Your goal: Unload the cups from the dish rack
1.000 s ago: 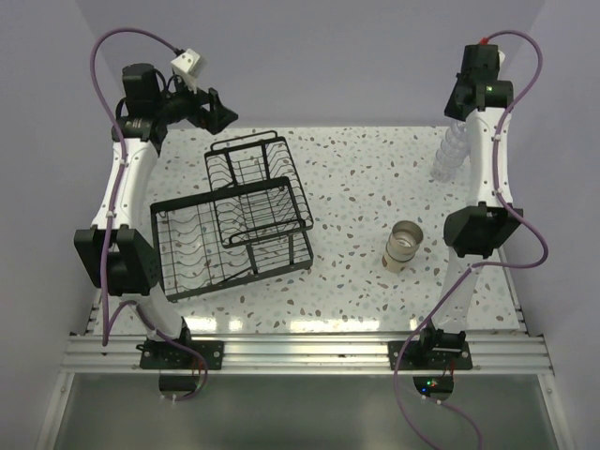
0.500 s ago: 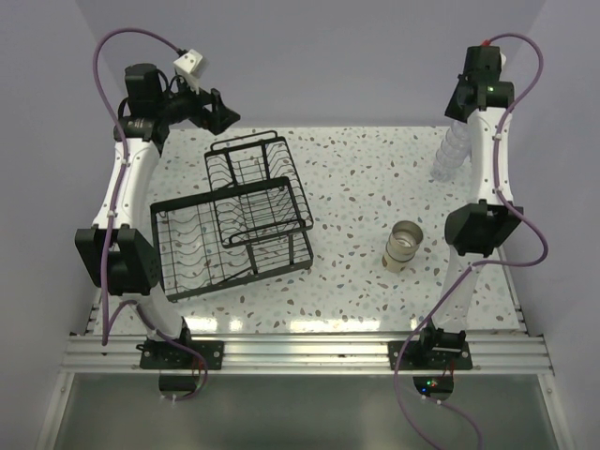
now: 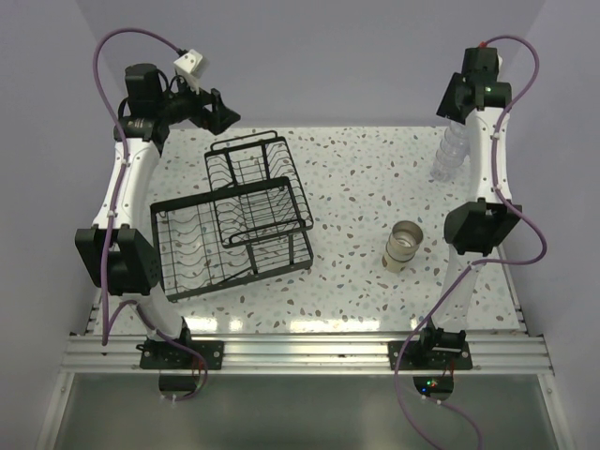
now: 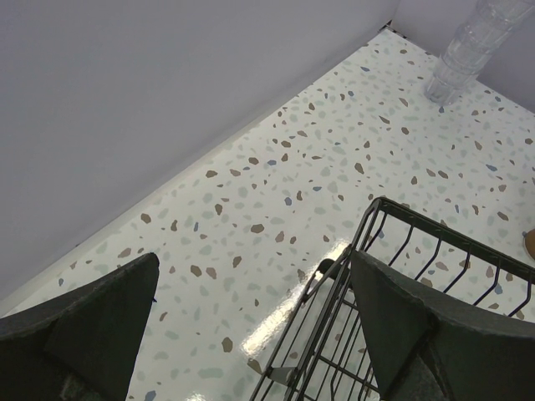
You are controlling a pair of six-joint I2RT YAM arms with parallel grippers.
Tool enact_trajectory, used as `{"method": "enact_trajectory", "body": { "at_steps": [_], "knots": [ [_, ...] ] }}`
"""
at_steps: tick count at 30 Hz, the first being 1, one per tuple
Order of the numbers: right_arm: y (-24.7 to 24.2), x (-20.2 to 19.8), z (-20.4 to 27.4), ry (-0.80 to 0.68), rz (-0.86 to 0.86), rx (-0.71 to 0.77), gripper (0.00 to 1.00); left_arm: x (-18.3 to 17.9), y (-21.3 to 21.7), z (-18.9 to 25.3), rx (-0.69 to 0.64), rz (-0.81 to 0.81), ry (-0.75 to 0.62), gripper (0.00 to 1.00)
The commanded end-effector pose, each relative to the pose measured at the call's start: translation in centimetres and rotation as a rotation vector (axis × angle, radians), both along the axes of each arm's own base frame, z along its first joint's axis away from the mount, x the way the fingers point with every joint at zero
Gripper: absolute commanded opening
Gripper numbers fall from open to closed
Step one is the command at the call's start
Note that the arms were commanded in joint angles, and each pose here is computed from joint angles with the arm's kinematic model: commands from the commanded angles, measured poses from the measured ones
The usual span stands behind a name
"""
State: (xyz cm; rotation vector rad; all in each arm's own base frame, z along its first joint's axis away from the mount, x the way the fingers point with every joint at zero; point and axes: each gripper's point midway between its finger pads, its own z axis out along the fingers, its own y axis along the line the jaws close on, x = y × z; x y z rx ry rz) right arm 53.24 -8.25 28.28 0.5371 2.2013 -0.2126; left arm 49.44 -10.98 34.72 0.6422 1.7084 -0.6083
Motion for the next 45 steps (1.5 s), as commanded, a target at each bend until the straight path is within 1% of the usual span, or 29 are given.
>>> {"method": "enact_trajectory", "body": {
  "at_steps": [1,2,4,5,7,10,11,12,16,17,20,26,27,29,30,31,32,33,34,35,36,37,38,39,41,42,43,44,45],
  "knots": [
    [-0.5,-0.3,3.4,-0.088,-0.004,-0.021,0.56,-0.3,-0.5,1.2,-0.011,-0.019,-0.036,1.00],
    [-0.5,-0.3,3.6,-0.092,-0.004,-0.024,0.61,-0.3,-0.5,1.2,-0.011,-0.019,-0.036,1.00],
    [-0.5,-0.5,4.2,-0.104,0.001,-0.035,0.64,-0.3,-0.5,1.3,-0.011,-0.021,-0.041,1.00],
    [-0.5,-0.5,4.4,-0.108,0.001,-0.035,0.68,-0.4,-0.6,1.4,-0.010,-0.022,-0.040,1.00],
    [-0.3,-0.5,5.1,-0.128,0.018,-0.032,0.71,-0.5,-0.6,1.3,-0.010,-0.022,-0.037,1.00],
    [0.1,-0.6,6.5,-0.163,0.045,-0.034,0.80,-0.5,-0.5,1.3,-0.007,-0.020,-0.041,1.00],
    [0.3,-0.6,7.1,-0.182,0.057,-0.030,0.93,-0.6,-0.5,1.2,-0.007,-0.019,-0.039,1.00],
    [0.4,-0.7,7.4,-0.188,0.058,-0.029,0.98,-0.6,-0.5,1.4,-0.004,-0.018,-0.044,1.00],
    [0.6,-1.8,10.3,-0.259,0.075,-0.044,0.98,-0.7,-0.4,1.7,0.004,-0.009,-0.053,1.00],
    [0.8,-2.5,12.3,-0.310,0.081,-0.051,0.98,-0.8,-0.4,1.8,0.005,-0.006,-0.053,1.00],
    [1.4,-3.3,14.2,-0.363,0.122,-0.062,0.98,-1.3,-0.4,1.8,0.019,-0.008,-0.055,1.00],
    [4.4,-7.2,18.6,-0.504,0.306,-0.079,0.98,-2.5,0.3,2.7,0.062,0.021,-0.077,1.00],
    [4.6,-7.6,17.6,-0.486,0.321,-0.087,0.98,-2.9,0.4,3.4,0.068,0.027,-0.095,1.00],
    [6.1,-10.1,20.1,-0.569,0.399,-0.091,0.98,-3.3,0.7,3.2,0.079,0.047,-0.104,1.00],
    [6.2,-10.4,18.5,-0.541,0.411,-0.087,0.98,-3.9,0.8,4.0,0.080,0.055,-0.129,1.00],
    [6.5,-12.5,20.0,-0.583,0.416,-0.100,0.98,-4.1,1.0,3.5,0.081,0.071,-0.122,1.00],
    [6.5,-12.8,18.2,-0.553,0.416,-0.090,0.98,-4.4,1.1,3.5,0.081,0.077,-0.126,1.00],
    [6.5,-13.6,17.8,-0.547,0.416,-0.092,0.98,-5.2,1.2,4.3,0.079,0.088,-0.147,1.00],
    [6.6,-15.8,18.8,-0.579,0.414,-0.106,0.98,-5.5,1.4,3.3,0.080,0.103,-0.129,1.00],
    [6.7,-16.7,18.0,-0.561,0.414,-0.105,0.98,-5.9,1.5,3.2,0.082,0.108,-0.130,1.00],
    [6.6,-17.4,15.9,-0.516,0.407,-0.098,0.98,-6.9,1.6,3.9,0.082,0.119,-0.150,1.00],
    [6.5,-18.3,15.3,-0.504,0.398,-0.095,0.98,-7.2,2.0,3.0,0.089,0.139,-0.133,1.00],
    [6.6,-20.4,15.6,-0.524,0.386,-0.094,0.98,-7.8,2.1,2.9,0.090,0.147,-0.134,1.00],
    [6.4,-21.0,13.4,-0.480,0.362,-0.069,0.98,-8.9,2.2,2.7,0.093,0.154,-0.137,1.00],
    [6.4,-23.4,12.4,-0.471,0.332,-0.052,0.98,-9.9,2.6,2.5,0.101,0.181,-0.144,1.00],
    [6.4,-23.8,10.2,-0.427,0.308,-0.014,0.98,-11.5,2.7,3.6,0.104,0.191,-0.189,1.00],
    [6.5,-24.6,9.4,-0.419,0.294,0.000,0.98,-12.0,3.2,1.9,0.120,0.219,-0.175,1.00],
    [6.6,-25.8,7.8,-0.398,0.285,0.021,0.98,-13.8,3.6,3.0,0.122,0.246,-0.223,1.00],
    [7.1,-26.5,7.2,-0.405,0.279,0.063,0.98,-14.4,4.3,1.4,0.147,0.277,-0.207,1.00]
  ]
}}
